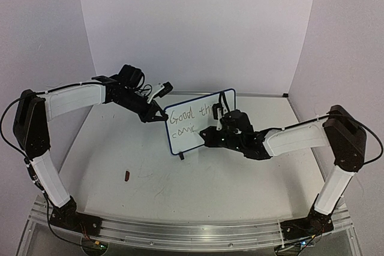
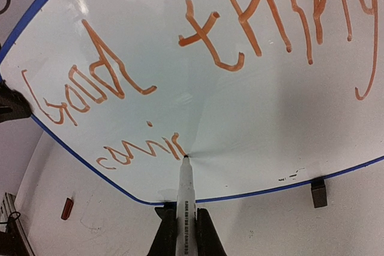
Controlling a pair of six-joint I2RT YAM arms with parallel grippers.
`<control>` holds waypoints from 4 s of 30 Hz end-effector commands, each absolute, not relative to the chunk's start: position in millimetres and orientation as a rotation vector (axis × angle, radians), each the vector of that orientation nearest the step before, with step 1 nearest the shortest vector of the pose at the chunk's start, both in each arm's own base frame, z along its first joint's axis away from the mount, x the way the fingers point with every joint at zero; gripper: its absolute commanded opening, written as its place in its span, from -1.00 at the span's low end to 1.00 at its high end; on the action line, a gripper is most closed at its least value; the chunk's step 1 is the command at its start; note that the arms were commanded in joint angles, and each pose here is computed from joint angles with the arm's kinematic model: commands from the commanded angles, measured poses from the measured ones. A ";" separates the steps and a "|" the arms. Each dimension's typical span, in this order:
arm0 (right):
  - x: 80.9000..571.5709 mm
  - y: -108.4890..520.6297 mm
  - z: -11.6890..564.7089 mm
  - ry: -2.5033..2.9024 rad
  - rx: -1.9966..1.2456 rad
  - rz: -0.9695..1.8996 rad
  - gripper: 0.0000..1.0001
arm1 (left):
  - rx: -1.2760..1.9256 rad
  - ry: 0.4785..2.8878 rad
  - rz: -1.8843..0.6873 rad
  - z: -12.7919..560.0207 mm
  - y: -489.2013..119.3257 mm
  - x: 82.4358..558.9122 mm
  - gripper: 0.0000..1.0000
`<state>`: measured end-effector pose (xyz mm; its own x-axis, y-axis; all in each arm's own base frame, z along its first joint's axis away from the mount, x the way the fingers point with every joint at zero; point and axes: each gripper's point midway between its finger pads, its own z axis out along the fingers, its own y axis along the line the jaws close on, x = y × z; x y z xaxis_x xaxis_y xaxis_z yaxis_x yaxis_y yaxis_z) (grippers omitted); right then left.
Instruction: Write a sentence on the whiteboard
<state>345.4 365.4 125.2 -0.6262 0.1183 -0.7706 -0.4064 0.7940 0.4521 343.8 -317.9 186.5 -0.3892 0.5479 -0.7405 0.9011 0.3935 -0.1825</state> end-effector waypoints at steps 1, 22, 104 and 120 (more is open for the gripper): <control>354.3 366.7 137.0 2.082 -0.186 0.762 -1.00 | 1.292 2.226 -0.658 141.8 -299.1 337.9 -1.00; 356.1 360.7 172.7 2.001 -0.162 0.775 -1.00 | 1.295 2.222 -0.661 142.9 -299.8 337.3 -1.00; 355.0 340.5 157.8 2.016 -0.156 0.895 -1.00 | 1.293 2.225 -0.648 142.9 -298.6 337.2 -1.00; 368.0 341.2 155.4 2.004 -0.120 0.893 -1.00 | 1.297 2.226 -0.647 141.5 -298.8 337.2 -1.00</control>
<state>356.1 335.2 134.3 -0.6206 0.2012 -0.7579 -0.3926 0.7570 0.5224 343.5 -318.5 186.3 -0.3860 0.5505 -0.7402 0.9021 0.3929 -0.1783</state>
